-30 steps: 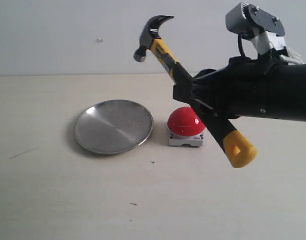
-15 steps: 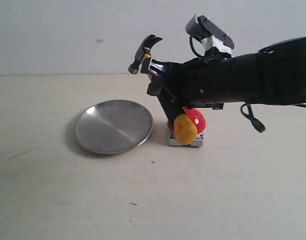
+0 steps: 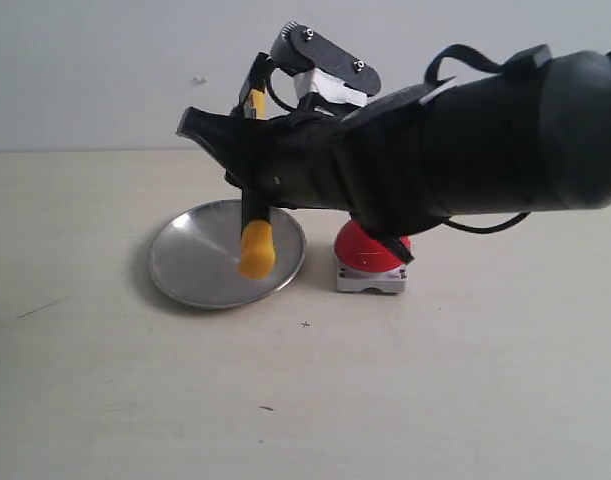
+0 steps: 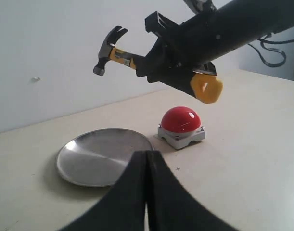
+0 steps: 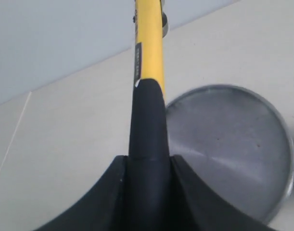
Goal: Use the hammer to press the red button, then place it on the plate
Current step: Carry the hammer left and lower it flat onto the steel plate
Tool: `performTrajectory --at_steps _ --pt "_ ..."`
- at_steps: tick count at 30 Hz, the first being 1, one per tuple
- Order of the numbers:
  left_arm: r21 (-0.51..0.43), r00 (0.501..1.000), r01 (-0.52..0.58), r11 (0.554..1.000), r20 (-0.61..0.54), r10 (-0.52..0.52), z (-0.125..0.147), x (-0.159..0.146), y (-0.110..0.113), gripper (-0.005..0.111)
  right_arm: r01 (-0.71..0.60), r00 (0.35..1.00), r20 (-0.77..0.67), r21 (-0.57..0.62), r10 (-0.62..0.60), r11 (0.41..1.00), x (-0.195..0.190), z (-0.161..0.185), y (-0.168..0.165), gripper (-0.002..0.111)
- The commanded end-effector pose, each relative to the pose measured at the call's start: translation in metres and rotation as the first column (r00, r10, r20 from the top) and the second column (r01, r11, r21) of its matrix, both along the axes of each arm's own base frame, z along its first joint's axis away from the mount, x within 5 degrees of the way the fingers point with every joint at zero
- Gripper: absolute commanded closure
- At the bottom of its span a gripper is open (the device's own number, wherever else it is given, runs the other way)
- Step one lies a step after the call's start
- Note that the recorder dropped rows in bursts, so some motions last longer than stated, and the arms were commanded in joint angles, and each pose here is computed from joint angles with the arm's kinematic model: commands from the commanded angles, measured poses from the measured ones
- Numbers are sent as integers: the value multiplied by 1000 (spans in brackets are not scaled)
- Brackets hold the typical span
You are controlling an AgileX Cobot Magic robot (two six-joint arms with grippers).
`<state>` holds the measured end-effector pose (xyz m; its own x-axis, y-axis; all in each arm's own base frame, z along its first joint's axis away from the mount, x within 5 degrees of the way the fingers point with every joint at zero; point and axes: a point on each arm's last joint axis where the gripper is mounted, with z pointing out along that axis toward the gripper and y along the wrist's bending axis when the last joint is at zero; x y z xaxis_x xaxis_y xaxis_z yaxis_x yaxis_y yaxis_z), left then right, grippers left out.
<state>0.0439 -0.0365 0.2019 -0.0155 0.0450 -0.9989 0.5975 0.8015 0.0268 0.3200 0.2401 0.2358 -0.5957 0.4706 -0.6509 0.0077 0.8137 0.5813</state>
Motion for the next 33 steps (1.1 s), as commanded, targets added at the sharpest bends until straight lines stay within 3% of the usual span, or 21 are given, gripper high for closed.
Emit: performTrajectory --at_steps 1,3,7,11,18,26,27,29,33 --pt "-21 1000 0 1000 4 0 1 0 0 107 -63 967 248 19 56 998 -10 23 28 108" --pt "-21 1000 0 1000 4 0 1 0 0 107 -103 944 321 51 82 993 -13 24 39 108" --pt "-20 1000 1 1000 3 -1 1 0 0 107 -185 949 287 162 133 969 -7 5 49 108" --pt "-20 1000 1 1000 3 -1 1 0 0 107 -150 983 138 233 120 961 10 -27 41 108" --pt "-20 1000 1 1000 3 -1 1 0 0 107 -67 998 32 382 60 922 34 -61 25 108" --pt "-20 1000 1 1000 3 -1 1 0 0 107 -17 998 62 399 -9 917 46 -70 14 108" --pt "-20 1000 1 1000 3 -1 1 0 0 107 -29 997 83 374 -2 927 48 -75 14 108" --pt "-20 1000 1 1000 3 -1 1 0 0 107 -58 997 62 209 46 976 57 -90 19 108" --pt "-20 1000 1 1000 3 -1 1 0 0 107 -63 997 57 181 53 981 69 -101 28 108"
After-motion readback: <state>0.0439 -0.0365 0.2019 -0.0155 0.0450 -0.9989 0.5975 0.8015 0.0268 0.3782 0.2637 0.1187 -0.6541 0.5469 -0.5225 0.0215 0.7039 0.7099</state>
